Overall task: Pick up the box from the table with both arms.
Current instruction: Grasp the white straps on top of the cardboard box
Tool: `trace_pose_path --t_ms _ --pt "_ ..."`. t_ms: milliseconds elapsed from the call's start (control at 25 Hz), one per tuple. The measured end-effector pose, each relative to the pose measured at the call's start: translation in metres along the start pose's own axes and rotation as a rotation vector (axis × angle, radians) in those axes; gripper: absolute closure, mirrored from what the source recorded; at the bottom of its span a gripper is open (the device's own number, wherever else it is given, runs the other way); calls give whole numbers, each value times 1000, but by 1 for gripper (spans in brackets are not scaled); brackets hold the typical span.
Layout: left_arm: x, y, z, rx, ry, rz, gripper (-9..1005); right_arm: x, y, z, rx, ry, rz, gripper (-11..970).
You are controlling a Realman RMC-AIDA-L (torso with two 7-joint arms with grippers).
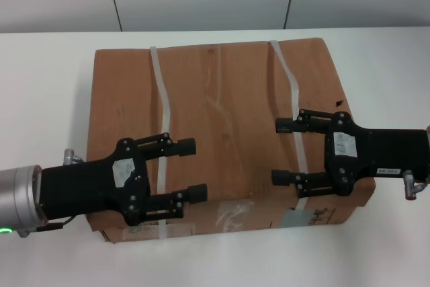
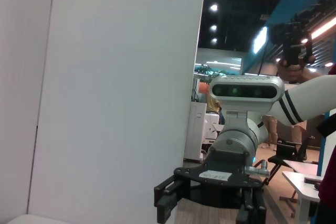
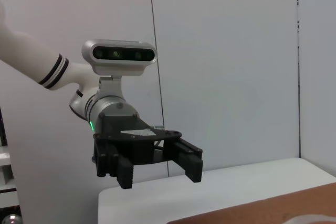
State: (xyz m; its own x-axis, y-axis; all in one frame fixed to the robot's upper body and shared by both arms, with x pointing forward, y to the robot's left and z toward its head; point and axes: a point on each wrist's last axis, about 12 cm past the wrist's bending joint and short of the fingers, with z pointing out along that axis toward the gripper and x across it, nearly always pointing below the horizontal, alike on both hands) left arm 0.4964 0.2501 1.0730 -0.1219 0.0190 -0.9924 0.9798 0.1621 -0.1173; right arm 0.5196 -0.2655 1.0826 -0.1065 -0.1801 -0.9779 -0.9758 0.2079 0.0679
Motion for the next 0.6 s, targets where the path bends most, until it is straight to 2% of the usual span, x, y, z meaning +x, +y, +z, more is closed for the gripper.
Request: trace_pose_path --t_ms 600 --pt "-1 1 -1 -16 -14 7 256 0 0 1 2 -1 -3 75"
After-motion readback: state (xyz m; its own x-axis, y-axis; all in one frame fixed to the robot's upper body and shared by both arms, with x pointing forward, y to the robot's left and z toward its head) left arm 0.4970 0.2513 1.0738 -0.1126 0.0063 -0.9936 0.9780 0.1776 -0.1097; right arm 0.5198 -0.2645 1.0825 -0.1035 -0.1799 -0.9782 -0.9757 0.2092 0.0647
